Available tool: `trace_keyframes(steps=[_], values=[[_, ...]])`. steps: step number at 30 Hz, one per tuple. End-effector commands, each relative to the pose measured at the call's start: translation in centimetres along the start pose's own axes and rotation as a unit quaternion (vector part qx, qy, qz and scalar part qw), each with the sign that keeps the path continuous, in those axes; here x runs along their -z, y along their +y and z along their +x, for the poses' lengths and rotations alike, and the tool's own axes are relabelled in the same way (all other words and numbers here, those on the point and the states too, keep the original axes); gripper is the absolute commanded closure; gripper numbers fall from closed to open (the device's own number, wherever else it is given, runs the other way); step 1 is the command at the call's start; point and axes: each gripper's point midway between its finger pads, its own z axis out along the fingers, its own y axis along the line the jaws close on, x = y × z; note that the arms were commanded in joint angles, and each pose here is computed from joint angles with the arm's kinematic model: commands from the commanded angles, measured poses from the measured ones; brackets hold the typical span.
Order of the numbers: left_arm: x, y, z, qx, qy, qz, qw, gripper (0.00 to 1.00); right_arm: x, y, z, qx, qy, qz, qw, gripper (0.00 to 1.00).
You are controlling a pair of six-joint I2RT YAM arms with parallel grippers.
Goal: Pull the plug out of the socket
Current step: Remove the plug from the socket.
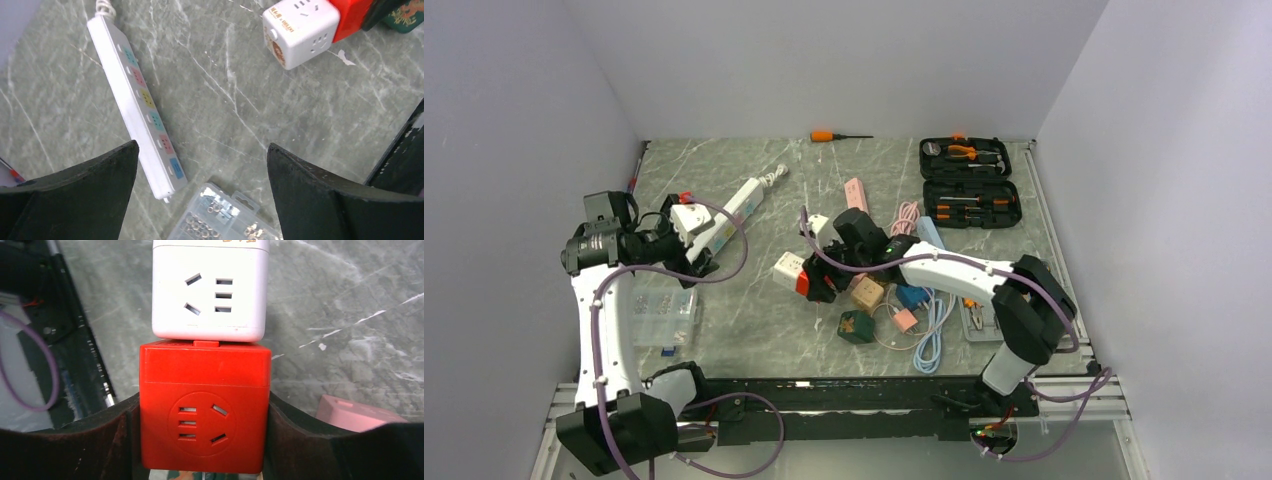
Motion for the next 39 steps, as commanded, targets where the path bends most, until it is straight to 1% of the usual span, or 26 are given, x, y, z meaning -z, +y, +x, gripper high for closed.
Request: trace_keyframes(steps=[1,4,7,11,13,15,17,19,22,25,28,30,34,37,39], values=[[0.6,-0.7,-2.4,-0.111,-0.044,0.014,0.993,0.01,4.0,2.6,-5.5,0.008,-0.074,-0.038,0.997,1.0],[0.7,-1.8,-3.2,-0.178,-0.07,0.027,0.981,0.01,5.7,2.9,-7.6,-0.002,-0.095,-0.051,0.994,1.0],[0.6,-2.7,-4.3,-0.261,-0.097,0.03,0.96,0.01,7.0,3.4,-10.2,-0.011,-0.107,-0.068,0.992,1.0],[-0.1,-3.6,-5.9,-0.34,-0.101,0.027,0.934,0.01,7.0,3.4,-12.6,-0.031,-0.097,-0.081,0.991,1.0],[-0.8,-3.7,-6.1,-0.366,-0.093,0.019,0.926,0.01,6.8,3.6,-13.4,-0.035,-0.089,-0.088,0.992,1.0],[-1.3,-3.7,-6.7,-0.377,-0.101,0.004,0.921,0.01,6.8,3.7,-14.3,-0.038,-0.088,-0.091,0.991,1.0],[-1.6,-3.7,-7.6,-0.386,-0.114,-0.008,0.915,0.01,6.6,3.7,-14.3,-0.044,-0.08,-0.093,0.991,1.0],[-1.7,-4.2,-8.1,-0.406,-0.127,-0.021,0.905,0.01,6.7,4.1,-13.9,-0.046,-0.07,-0.103,0.991,1.0],[-1.7,-5.1,-7.6,-0.465,-0.13,-0.034,0.875,0.01,6.8,4.5,-13.3,-0.047,-0.065,-0.111,0.991,1.0],[-1.4,-5.9,-7.6,-0.504,-0.144,-0.055,0.85,0.01,6.9,4.9,-12.4,-0.046,-0.056,-0.118,0.99,1.0],[-1.4,-6.6,-7.9,-0.525,-0.163,-0.062,0.833,0.0,6.6,5.5,-11.7,-0.041,-0.044,-0.123,0.991,1.0],[-1.5,-6.9,-7.7,-0.536,-0.163,-0.058,0.826,0.01,6.5,6.1,-11.5,-0.035,-0.041,-0.126,0.991,1.0],[-1.9,-7.0,-8.0,-0.537,-0.174,-0.056,0.824,0.01,6.1,6.9,-11.3,-0.024,-0.036,-0.127,0.991,1.0],[-2.4,-8.2,-7.2,-0.546,-0.17,-0.023,0.82,0.01,6.0,7.5,-11.7,-0.023,-0.041,-0.139,0.989,1.0],[-2.8,-8.7,-6.8,-0.558,-0.169,-0.01,0.813,0.01,6.1,8.0,-12.1,-0.018,-0.044,-0.144,0.988,1.0]])
